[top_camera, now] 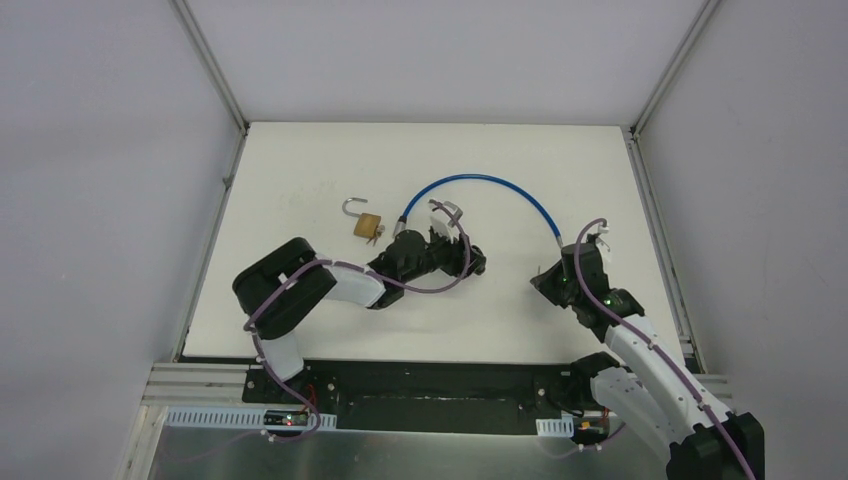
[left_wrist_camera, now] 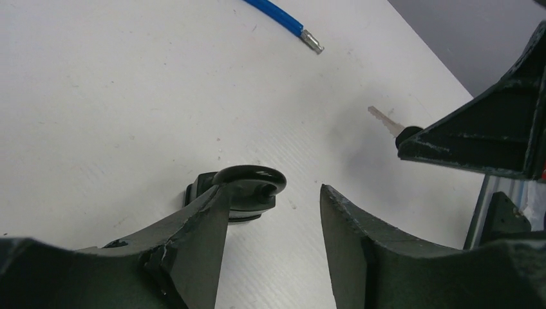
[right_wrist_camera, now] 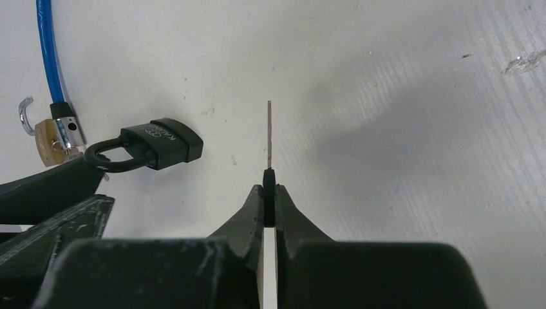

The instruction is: Unlock with the key

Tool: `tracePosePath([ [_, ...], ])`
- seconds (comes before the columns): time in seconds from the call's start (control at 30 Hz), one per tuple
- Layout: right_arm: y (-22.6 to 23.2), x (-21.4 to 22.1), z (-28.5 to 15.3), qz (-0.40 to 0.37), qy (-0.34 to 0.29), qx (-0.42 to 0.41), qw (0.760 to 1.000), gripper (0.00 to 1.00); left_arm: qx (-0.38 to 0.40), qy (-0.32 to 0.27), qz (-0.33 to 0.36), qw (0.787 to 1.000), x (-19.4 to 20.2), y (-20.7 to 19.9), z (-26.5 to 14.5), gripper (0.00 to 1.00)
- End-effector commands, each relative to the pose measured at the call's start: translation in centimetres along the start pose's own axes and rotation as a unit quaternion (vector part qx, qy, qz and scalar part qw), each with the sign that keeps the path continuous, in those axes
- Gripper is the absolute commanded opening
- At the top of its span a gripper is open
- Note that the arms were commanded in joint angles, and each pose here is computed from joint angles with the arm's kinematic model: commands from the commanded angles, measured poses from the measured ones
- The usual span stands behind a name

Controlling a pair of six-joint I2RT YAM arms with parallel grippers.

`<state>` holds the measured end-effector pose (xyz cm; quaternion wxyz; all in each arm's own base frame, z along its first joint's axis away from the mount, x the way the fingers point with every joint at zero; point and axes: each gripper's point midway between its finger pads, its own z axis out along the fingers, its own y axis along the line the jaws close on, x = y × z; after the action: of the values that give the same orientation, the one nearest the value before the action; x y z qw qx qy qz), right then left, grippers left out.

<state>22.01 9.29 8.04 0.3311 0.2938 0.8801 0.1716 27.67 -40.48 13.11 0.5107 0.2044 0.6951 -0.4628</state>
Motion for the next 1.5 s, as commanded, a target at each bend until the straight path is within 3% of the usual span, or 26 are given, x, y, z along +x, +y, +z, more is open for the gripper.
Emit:
tracePosePath([
  [0.0, 1.9, -1.5, -0.6, 0.006, -0.018, -0.031, 0.999, 0.00, -0.034, 0.021, -0.031, 0.999, -2.7, -0.9, -0.2, 0.60],
  [0.17, 2.0, -1.4, -0.3, 0.004, -0.016, -0.031, 0.999, 0.00, -0.133, 0.104, -0.068, 0.983, -1.8, 1.0, -1.6, 0.62],
  [0.23, 1.9, -1.4, -0.2, 0.004, -0.015, -0.031, 0.999, 0.00, -0.174, 0.111, -0.074, 0.976, -1.9, 1.9, -2.4, 0.64],
  [0.4, 0.9, -1.4, -0.4, -0.004, -0.021, -0.014, 1.000, 0.00, -0.309, 0.167, -0.068, 0.934, -2.6, 4.5, -6.2, 0.81],
  [0.53, 0.2, -1.6, -0.6, -0.007, -0.031, -0.010, 0.999, 0.00, -0.305, 0.199, -0.065, 0.929, -2.9, 3.7, -6.7, 0.99],
  [0.73, -0.2, -1.7, -0.6, -0.014, -0.029, -0.002, 0.999, 0.01, -0.269, 0.198, -0.106, 0.937, -3.8, -0.2, -3.9, 0.99],
  [1.03, -1.9, -1.9, -0.8, -0.019, -0.040, 0.022, 0.999, 0.04, -0.377, 0.106, -0.099, 0.915, -6.1, -0.5, -1.0, 0.99],
  [1.13, -2.3, -1.7, -0.9, -0.024, -0.040, 0.022, 0.999, 0.06, -0.407, 0.070, -0.115, 0.903, -6.3, -0.2, 0.0, 0.94],
  [1.3, -3.3, -1.6, -1.3, -0.021, -0.047, 0.032, 0.998, 0.07, -0.453, 0.052, -0.154, 0.876, -4.1, 1.5, 1.6, 0.93],
  [1.47, -4.0, -1.5, -2.0, -0.015, -0.055, 0.037, 0.998, 0.07, -0.458, 0.080, -0.156, 0.871, -1.2, 2.2, 3.1, 0.87],
])
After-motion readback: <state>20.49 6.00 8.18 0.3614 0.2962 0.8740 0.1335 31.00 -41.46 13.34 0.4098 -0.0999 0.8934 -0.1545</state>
